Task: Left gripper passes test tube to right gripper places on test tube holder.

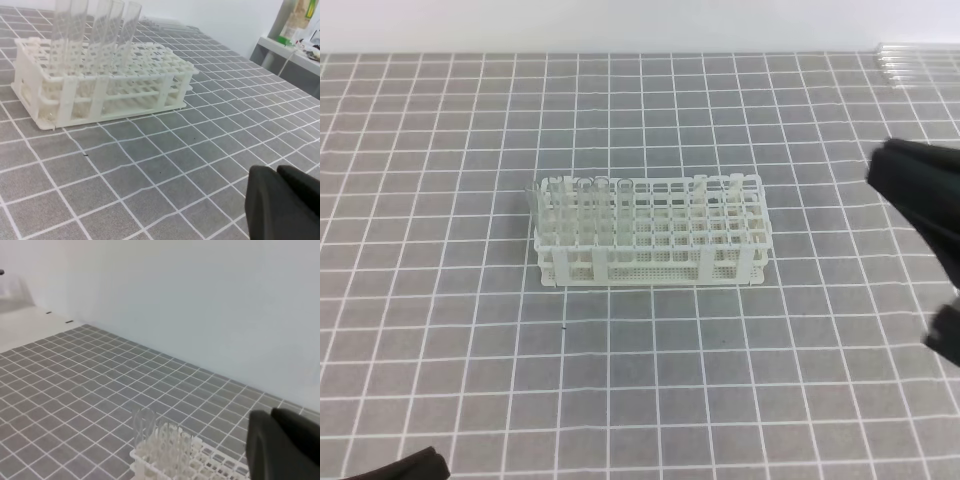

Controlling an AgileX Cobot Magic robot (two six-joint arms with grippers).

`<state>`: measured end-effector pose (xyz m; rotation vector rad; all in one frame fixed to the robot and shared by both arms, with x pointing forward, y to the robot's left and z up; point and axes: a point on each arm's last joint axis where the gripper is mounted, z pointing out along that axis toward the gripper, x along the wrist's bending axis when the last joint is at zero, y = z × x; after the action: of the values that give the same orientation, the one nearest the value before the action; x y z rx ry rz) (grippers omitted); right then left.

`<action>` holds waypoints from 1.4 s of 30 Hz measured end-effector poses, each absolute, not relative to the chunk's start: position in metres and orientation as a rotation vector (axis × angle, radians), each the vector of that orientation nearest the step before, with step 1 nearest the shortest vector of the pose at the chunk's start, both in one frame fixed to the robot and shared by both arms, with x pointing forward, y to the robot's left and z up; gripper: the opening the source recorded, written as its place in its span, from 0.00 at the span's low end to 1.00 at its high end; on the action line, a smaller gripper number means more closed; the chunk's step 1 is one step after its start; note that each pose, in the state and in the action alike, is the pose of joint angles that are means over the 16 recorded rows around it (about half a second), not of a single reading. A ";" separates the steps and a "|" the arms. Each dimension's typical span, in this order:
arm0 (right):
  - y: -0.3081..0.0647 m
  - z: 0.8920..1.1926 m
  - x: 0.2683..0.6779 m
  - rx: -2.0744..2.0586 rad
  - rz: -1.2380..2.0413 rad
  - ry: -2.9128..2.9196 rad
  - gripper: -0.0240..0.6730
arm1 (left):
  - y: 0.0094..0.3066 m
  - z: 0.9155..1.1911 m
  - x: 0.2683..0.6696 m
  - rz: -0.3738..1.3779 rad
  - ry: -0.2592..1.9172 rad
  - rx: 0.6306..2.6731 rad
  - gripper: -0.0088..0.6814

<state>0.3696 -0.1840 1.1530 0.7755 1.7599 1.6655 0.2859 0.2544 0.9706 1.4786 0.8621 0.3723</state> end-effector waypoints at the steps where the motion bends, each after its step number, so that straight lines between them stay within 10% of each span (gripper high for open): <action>1: -0.188 1.152 0.366 0.776 1.662 1.763 0.02 | 0.254 0.971 0.286 0.372 0.862 1.479 0.01; 28: -0.290 0.999 0.301 1.260 1.332 1.323 0.02 | 0.254 0.971 0.286 0.372 0.863 1.480 0.01; 42: -0.292 0.971 0.293 1.281 1.299 1.324 0.02 | 0.254 0.971 0.286 0.373 0.863 1.481 0.01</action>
<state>0.2934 -0.2919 0.9710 1.2814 1.3242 1.2992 0.2859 0.2545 0.9711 1.4808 0.8625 0.3733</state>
